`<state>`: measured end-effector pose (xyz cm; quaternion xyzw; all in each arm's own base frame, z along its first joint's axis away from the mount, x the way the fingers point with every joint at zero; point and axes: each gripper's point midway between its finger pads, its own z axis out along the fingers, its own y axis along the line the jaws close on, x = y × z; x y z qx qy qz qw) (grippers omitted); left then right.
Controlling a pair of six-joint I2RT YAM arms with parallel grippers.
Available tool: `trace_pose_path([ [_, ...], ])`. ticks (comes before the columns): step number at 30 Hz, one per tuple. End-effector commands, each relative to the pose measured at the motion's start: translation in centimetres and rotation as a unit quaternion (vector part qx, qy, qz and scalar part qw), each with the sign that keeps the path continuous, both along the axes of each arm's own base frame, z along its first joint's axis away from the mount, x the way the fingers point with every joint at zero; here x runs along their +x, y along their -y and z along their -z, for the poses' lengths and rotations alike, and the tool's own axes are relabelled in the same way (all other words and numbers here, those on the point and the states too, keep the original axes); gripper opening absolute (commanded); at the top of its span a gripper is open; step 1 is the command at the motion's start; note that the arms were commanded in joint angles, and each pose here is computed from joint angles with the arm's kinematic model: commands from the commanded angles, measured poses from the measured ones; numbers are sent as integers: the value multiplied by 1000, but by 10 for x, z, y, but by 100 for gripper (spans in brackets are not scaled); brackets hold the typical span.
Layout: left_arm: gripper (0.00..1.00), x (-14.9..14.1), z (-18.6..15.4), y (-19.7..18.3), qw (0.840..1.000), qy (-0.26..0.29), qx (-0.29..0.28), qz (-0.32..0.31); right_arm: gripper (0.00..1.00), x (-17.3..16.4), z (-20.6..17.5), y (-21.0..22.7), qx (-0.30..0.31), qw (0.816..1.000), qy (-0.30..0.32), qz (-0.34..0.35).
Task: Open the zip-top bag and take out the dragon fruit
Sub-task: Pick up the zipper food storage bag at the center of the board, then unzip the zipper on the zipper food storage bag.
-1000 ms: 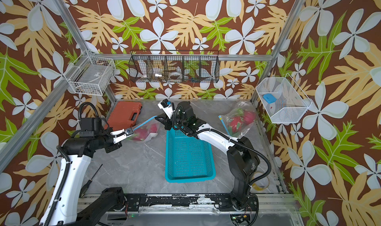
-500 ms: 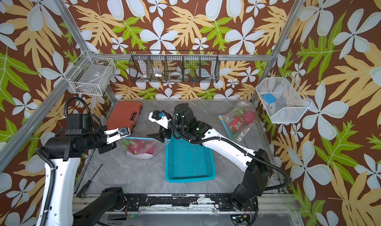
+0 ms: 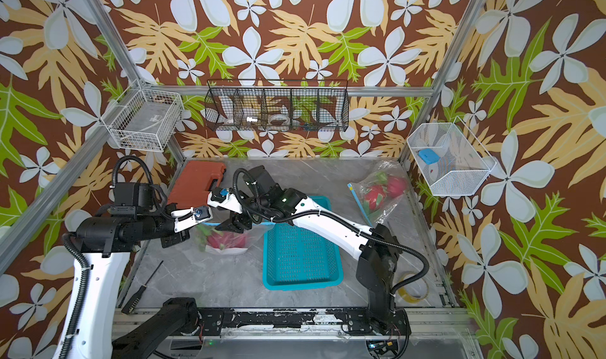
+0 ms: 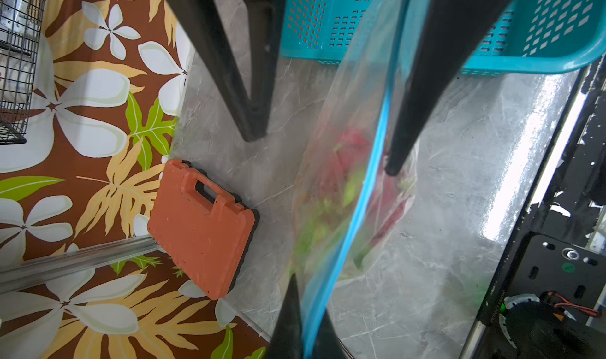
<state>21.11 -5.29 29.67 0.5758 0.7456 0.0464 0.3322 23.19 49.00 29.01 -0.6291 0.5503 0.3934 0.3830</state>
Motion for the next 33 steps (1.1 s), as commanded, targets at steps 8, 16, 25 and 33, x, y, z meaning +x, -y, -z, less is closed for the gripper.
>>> trace_pose_path([
  [8,74,1,-7,15,997,-7,-69,-18,0,-7,-13,9,42,999,0,3],
  [16,70,-5,5,16,995,-34,-88,-7,0,-3,-3,27,44,999,-15,27],
  [25,54,-6,-15,26,993,-3,-115,15,0,1,-1,40,49,998,-19,44],
  [33,39,-9,-30,29,992,20,-120,25,0,3,-6,40,56,997,-23,46],
])
